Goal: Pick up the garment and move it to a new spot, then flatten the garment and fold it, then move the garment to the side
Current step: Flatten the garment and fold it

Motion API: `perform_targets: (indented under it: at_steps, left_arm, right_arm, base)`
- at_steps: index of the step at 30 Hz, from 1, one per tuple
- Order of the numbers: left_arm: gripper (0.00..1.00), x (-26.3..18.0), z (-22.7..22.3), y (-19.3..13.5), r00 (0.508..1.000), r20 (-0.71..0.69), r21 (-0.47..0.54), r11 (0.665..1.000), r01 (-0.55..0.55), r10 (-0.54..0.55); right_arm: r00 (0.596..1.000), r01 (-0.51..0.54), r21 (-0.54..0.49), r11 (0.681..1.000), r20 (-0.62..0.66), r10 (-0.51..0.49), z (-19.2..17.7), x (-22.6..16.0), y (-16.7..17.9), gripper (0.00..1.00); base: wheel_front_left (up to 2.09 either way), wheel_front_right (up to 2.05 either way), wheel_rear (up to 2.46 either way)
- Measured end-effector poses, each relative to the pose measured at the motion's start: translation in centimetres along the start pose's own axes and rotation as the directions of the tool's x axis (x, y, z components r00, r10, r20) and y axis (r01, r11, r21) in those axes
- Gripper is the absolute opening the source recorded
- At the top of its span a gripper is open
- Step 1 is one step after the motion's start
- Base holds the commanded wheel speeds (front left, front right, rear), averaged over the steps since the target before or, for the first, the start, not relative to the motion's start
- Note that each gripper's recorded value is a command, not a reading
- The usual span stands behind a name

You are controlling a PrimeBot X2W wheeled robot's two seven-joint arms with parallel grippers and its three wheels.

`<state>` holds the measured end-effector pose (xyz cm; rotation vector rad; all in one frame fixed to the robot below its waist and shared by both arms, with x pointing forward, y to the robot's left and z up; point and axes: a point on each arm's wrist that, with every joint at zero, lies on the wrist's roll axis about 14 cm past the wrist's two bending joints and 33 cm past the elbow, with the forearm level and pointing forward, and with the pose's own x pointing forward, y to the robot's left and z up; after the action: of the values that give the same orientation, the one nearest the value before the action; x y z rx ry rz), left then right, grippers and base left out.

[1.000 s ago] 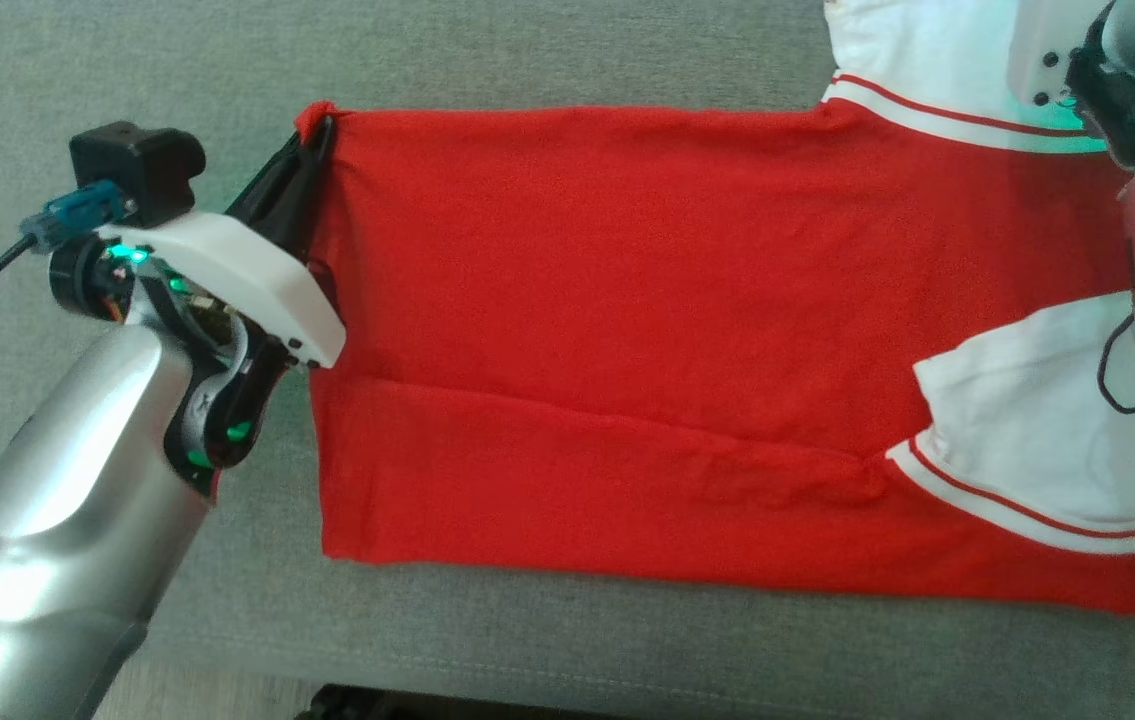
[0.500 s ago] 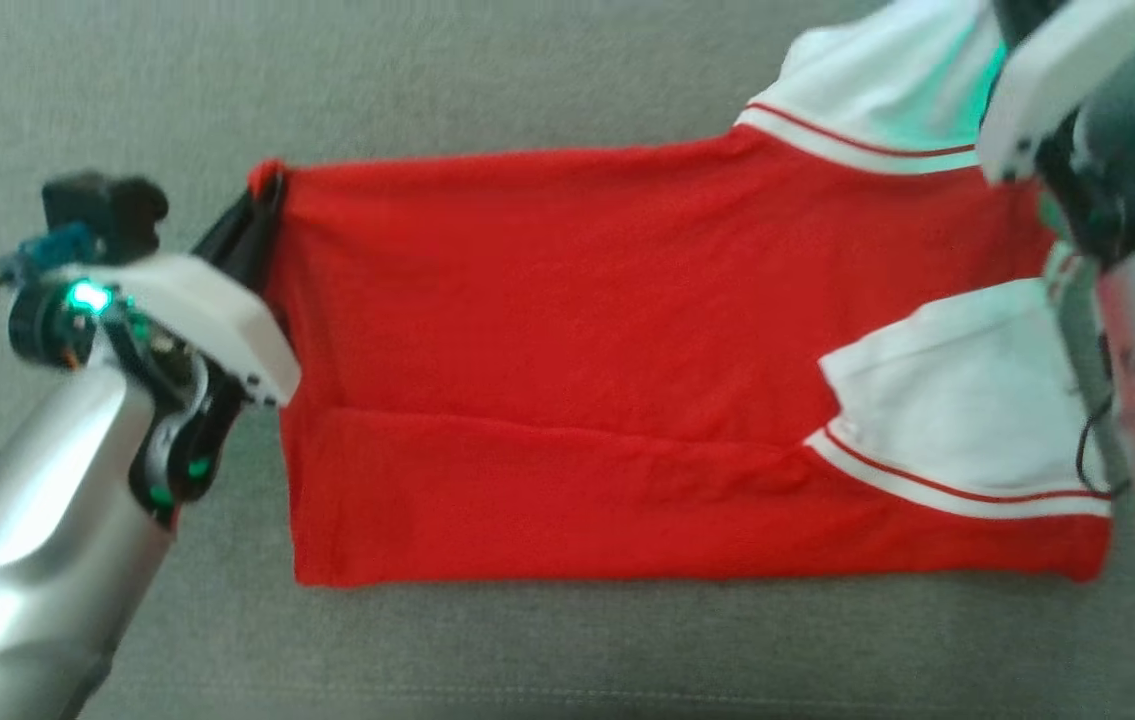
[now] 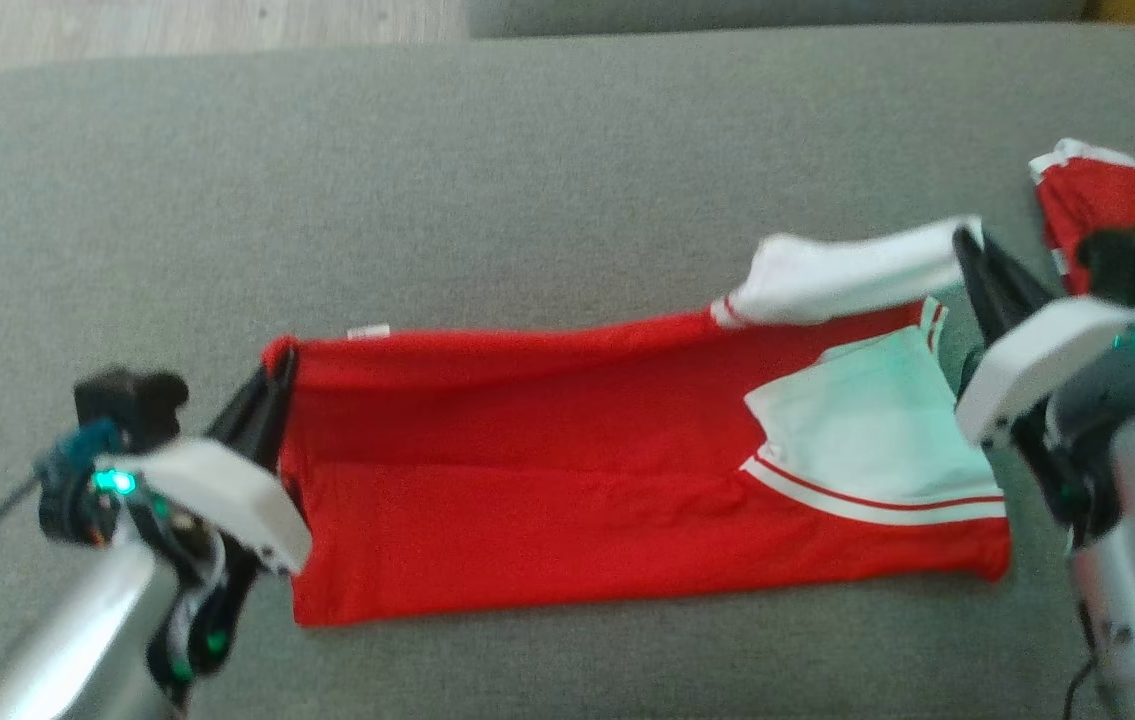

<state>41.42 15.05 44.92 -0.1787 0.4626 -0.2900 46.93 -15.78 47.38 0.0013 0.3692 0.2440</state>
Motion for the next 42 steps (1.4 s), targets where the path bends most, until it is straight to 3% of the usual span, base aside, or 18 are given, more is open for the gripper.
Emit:
perform_targets:
  at_steps: [5, 9, 10, 12, 13, 14, 15, 22, 27, 33, 42]
  left_arm:
    - [0.0, -1.9, -2.5, -0.7, 1.0, 0.003, -0.044, 0.999, -0.019, 0.019]
    - [0.0, -2.7, -4.9, -0.9, 0.999, -0.019, -0.07, 0.997, -0.036, 0.035]
    - [0.0, -2.8, -5.1, -1.0, 0.999, -0.015, -0.076, 0.996, -0.038, 0.037]
    - [0.04, -3.0, -5.7, -1.0, 0.999, -0.01, -0.079, 0.996, -0.045, 0.045]
    - [0.34, -3.1, -5.9, -1.0, 0.999, -0.001, -0.083, 0.995, -0.053, 0.053]
    - [0.8, -3.2, -6.0, -0.9, 0.998, 0.007, -0.088, 0.994, -0.06, 0.061]
    - [1.0, -3.4, -6.1, -0.9, 0.997, 0.021, -0.092, 0.994, -0.067, 0.069]
    - [1.0, -6.2, -7.3, -0.4, 0.986, 0.09, -0.115, 0.985, -0.132, 0.143]
    - [1.0, -8.6, -7.4, 0.1, 0.968, 0.132, -0.14, 0.971, -0.194, 0.213]
    - [1.0, -10.3, -5.6, 1.1, 0.936, 0.209, -0.148, 0.955, -0.255, 0.283]
    - [1.0, -11.7, -5.0, 2.0, 0.907, 0.233, -0.169, 0.933, -0.316, 0.35]
  right_arm:
    - [1.0, 0.031, 0.043, 0.999, -0.004, -0.031, -1.8, -2.6, 0.3, 0.0]
    - [0.998, 0.05, 0.051, 0.997, -0.043, -0.048, -4.2, -3.8, 0.5, 0.12]
    - [0.998, 0.053, 0.054, 0.997, -0.047, -0.05, -4.5, -4.0, 0.6, 0.18]
    - [0.997, 0.064, 0.057, 0.996, -0.046, -0.061, -5.0, -4.5, 0.6, 0.42]
    - [0.996, 0.071, 0.063, 0.995, -0.05, -0.068, -5.3, -4.8, 0.5, 0.48]
    - [0.996, 0.077, 0.076, 0.994, -0.045, -0.073, -5.4, -5.1, 0.5, 0.85]
    - [0.996, 0.08, 0.087, 0.993, -0.041, -0.077, -5.7, -5.4, 0.7, 1.0]
    - [0.988, 0.149, 0.122, 0.981, -0.065, -0.142, -8.6, -9.5, 0.0, 1.0]
    - [0.983, 0.185, 0.143, 0.972, -0.038, -0.181, -8.4, -11.5, -0.5, 1.0]
    - [0.985, 0.17, 0.109, 0.979, -0.044, -0.166, -7.5, -10.4, -0.1, 1.0]
    - [0.963, 0.125, 0.054, 0.991, -0.246, -0.108, -9.7, -6.0, 0.4, 1.0]
  base:
    - [0.0, 0.0, 0.0]
    - [0.0, 0.0, 0.0]
    - [0.0, 0.0, 0.0]
    - [0.0, 0.0, 0.0]
    - [0.0, 0.0, 0.0]
    - [0.0, 0.0, 0.0]
    - [0.0, 0.0, 0.0]
    - [0.0, 0.0, 0.0]
    - [0.0, 0.0, 0.0]
    - [0.0, 0.0, 0.0]
    - [0.0, 0.0, 0.0]
